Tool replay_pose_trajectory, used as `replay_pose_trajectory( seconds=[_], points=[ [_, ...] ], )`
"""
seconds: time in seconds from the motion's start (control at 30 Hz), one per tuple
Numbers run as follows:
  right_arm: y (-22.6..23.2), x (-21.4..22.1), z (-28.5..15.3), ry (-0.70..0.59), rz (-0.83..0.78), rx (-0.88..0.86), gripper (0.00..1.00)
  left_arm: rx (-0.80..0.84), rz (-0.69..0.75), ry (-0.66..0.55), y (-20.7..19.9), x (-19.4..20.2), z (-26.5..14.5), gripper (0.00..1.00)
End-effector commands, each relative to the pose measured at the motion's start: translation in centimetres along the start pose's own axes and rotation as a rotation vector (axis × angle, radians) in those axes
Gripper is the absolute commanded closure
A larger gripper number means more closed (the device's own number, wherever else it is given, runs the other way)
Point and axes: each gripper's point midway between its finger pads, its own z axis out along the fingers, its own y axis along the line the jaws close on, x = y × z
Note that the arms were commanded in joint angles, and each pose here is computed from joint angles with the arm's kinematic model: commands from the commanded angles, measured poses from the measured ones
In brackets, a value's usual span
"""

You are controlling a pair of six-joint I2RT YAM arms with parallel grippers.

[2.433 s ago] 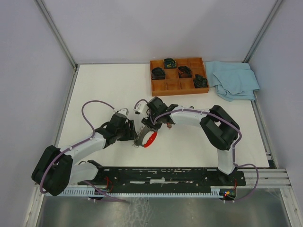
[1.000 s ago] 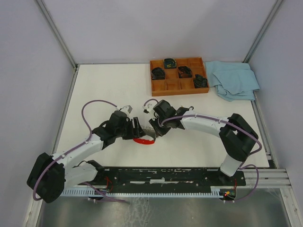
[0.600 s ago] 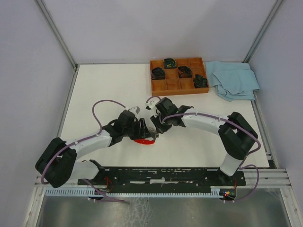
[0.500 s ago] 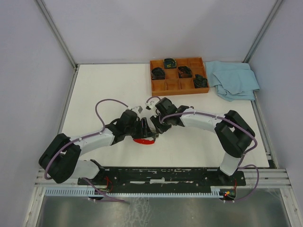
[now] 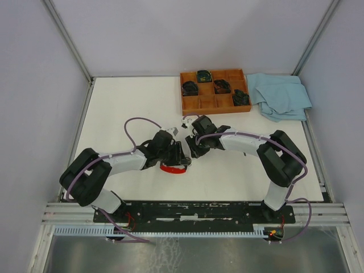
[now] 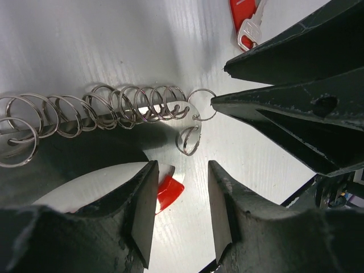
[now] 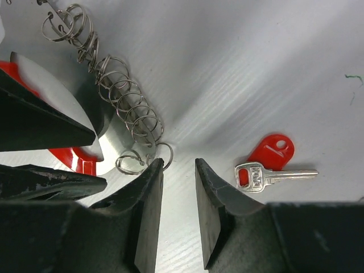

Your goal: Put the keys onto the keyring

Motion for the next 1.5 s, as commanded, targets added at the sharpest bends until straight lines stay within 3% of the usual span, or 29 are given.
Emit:
replay_pose_trajectory(
  seconds=[0.0,0.67,1.17,1.47],
  points=[
    [-0.4,-0.9,-0.3,-0.041,0.020,0.020,0.63,0.073,0.010,-0.034,-2.6,-1.8,0.5,0.54],
    [0.0,-2.6,-4.2,-0.227,0.020,0.023,0.46,0.043,0.027,0.034,-2.8,-0.7,1.9,0.65],
    [-0.3,-2.2,-5.1,-0.261,0.021,0.042,0.43,0.011,0.009,0.066,-2.2,0.1,2.5,0.76],
    [-0.2,-1.8,-5.4,-0.256,0.019,0.034,0.41,0.025,0.003,0.057,-2.9,-0.4,2.4,0.92]
  ],
)
